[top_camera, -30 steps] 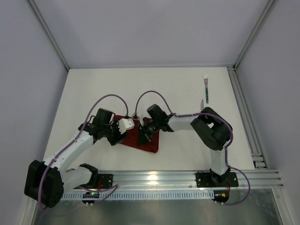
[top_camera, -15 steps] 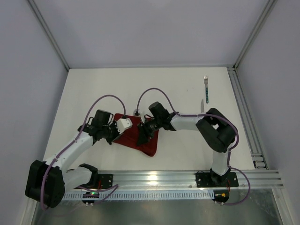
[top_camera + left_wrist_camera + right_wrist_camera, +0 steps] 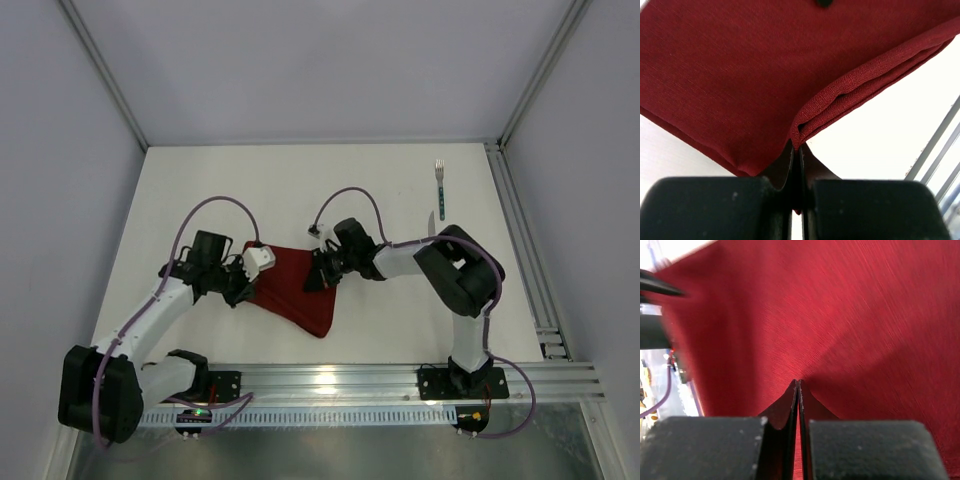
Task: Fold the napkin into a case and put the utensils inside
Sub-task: Fold the square-folded napkin into a folded napkin.
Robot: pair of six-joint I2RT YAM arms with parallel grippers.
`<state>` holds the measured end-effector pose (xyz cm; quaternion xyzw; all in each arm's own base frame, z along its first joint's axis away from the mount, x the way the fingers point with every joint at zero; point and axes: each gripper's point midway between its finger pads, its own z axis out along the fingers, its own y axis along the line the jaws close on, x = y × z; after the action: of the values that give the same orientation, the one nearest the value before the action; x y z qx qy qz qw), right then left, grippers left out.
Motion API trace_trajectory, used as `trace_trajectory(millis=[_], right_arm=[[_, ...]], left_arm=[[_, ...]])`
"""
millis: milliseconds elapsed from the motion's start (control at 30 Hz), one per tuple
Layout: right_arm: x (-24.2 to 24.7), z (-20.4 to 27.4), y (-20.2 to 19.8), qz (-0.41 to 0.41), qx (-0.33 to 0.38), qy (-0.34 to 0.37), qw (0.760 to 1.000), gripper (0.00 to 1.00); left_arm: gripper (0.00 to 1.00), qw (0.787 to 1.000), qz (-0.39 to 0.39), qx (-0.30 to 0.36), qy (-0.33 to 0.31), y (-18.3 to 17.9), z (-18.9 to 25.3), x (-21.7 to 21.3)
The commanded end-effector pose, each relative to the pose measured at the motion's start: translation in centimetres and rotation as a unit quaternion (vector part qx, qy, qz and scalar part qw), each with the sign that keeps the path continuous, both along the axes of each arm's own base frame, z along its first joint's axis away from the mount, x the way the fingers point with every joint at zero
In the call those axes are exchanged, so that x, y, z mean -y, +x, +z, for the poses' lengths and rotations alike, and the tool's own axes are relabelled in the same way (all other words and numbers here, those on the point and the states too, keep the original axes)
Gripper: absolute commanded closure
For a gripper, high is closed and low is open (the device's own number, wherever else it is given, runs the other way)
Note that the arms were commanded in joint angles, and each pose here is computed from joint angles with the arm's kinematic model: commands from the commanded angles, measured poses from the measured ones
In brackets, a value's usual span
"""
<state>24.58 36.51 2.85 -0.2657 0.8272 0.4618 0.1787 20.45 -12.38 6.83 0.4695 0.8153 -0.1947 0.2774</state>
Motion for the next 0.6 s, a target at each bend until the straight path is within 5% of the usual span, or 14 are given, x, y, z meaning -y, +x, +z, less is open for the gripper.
trace_trajectory(millis=[0, 567], right_arm=[[0.1, -1.1, -0.4, -0.019, -0.025, -0.008, 0.999, 0.96], [1.4, -3.8, -2.8, 0.052, -0.067, -0.036, 0.996, 0.96]], left_arm=[[1.0, 0.998, -0.007, 0.006, -0.064, 1.0, 3.2, 1.7], [1.0, 0.992, 0.041, -0.074, -0.092, 8.1, 1.3, 1.6]])
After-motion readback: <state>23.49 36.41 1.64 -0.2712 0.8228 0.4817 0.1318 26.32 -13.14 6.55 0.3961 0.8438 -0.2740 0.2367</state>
